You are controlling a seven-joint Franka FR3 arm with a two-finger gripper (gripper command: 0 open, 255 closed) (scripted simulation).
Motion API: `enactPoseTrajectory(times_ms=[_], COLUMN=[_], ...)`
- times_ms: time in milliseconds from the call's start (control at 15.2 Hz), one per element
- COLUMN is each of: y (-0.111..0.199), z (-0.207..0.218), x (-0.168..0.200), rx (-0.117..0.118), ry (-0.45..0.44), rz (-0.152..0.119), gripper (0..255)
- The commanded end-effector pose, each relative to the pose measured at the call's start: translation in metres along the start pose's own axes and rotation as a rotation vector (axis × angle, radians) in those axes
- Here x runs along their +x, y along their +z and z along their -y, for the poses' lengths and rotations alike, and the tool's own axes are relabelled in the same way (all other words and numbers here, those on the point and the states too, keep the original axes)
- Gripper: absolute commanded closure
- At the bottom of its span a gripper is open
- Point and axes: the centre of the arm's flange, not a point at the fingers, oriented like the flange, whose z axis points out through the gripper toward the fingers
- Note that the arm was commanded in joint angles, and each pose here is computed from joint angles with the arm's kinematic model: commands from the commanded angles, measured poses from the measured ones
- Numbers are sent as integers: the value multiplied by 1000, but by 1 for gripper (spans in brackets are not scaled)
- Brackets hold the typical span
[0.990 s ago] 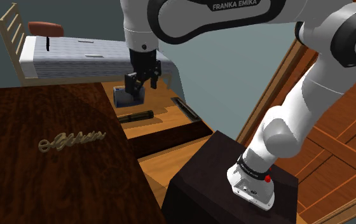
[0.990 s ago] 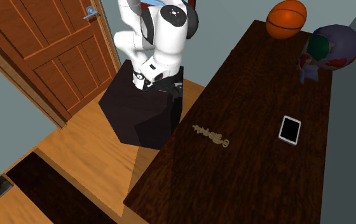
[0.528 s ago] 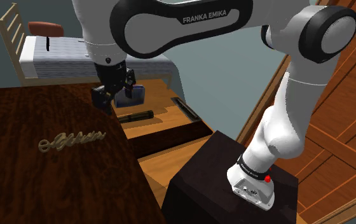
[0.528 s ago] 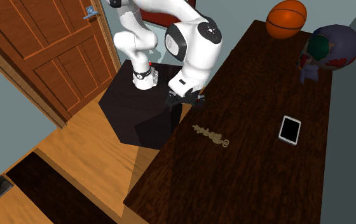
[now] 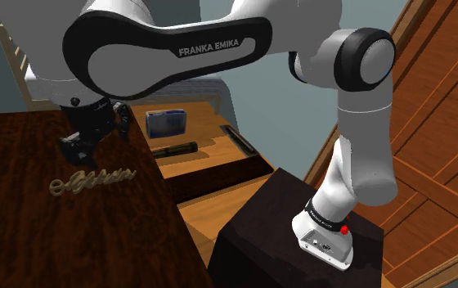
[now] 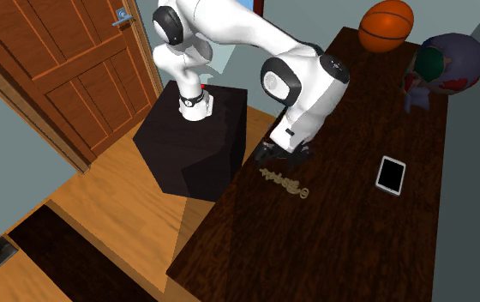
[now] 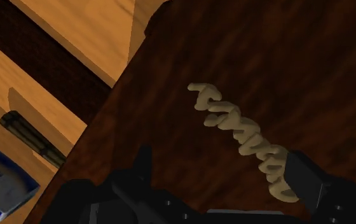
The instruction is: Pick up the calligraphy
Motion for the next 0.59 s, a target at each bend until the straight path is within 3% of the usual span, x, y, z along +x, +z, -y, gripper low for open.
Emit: enactPoseTrajectory(times_ms=[0, 198, 528], y=[3, 8, 28], z=[24, 61, 68], x=[11, 26, 27], rx=[-10, -23, -24], ry=[-15, -38, -39], rz=[-10, -23, -24], gripper=[0, 0, 0])
